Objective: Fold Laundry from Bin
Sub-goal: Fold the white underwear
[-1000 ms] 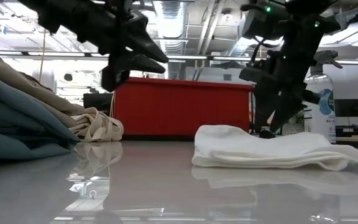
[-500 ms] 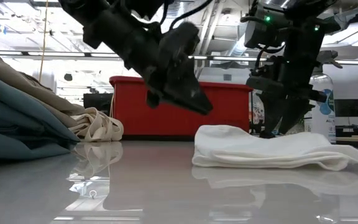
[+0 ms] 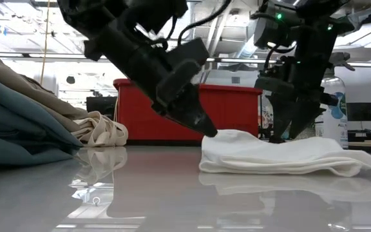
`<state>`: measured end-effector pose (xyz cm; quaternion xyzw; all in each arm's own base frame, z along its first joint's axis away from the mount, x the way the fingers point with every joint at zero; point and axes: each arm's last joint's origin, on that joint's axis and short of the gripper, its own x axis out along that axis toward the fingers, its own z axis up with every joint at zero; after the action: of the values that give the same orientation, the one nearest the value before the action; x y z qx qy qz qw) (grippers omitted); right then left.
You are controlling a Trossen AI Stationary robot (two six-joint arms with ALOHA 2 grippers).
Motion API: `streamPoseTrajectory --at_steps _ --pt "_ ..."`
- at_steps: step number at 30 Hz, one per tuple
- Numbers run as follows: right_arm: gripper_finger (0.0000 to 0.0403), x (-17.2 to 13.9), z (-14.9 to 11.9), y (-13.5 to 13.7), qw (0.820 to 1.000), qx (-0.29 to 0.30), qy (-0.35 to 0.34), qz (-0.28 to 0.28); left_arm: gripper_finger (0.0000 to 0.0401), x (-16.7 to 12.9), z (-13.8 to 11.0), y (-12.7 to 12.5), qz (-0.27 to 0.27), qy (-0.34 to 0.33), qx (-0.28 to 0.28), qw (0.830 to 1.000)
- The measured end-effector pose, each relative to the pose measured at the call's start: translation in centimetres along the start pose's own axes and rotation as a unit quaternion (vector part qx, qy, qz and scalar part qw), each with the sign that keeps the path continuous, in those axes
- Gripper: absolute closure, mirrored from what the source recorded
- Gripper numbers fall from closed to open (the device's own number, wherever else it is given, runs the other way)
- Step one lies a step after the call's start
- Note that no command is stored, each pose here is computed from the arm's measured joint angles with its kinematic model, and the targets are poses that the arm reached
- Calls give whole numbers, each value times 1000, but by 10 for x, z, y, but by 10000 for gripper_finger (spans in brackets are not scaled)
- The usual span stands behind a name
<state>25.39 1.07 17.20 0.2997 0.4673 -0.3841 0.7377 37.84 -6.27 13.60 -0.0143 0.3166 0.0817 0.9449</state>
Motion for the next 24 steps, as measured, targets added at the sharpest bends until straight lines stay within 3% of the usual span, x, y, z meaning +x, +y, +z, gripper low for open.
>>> streamPoseTrajectory --at_steps 7,13,16,20,24 --pt "158 -6 -4 5 996 39 55 51 337 14 -9 6 -23 15 -27 999" --pt "158 -6 0 10 994 51 48 84 337 11 -3 7 -19 4 -35 999" --pt "158 -2 6 8 993 65 43 85 338 7 4 5 -53 -9 -61 997" --pt "158 7 11 4 990 86 37 110 338 2 12 -9 -142 -38 -84 986" --pt "158 13 9 1 986 92 41 129 338 3 3 -18 -145 -22 -90 985"
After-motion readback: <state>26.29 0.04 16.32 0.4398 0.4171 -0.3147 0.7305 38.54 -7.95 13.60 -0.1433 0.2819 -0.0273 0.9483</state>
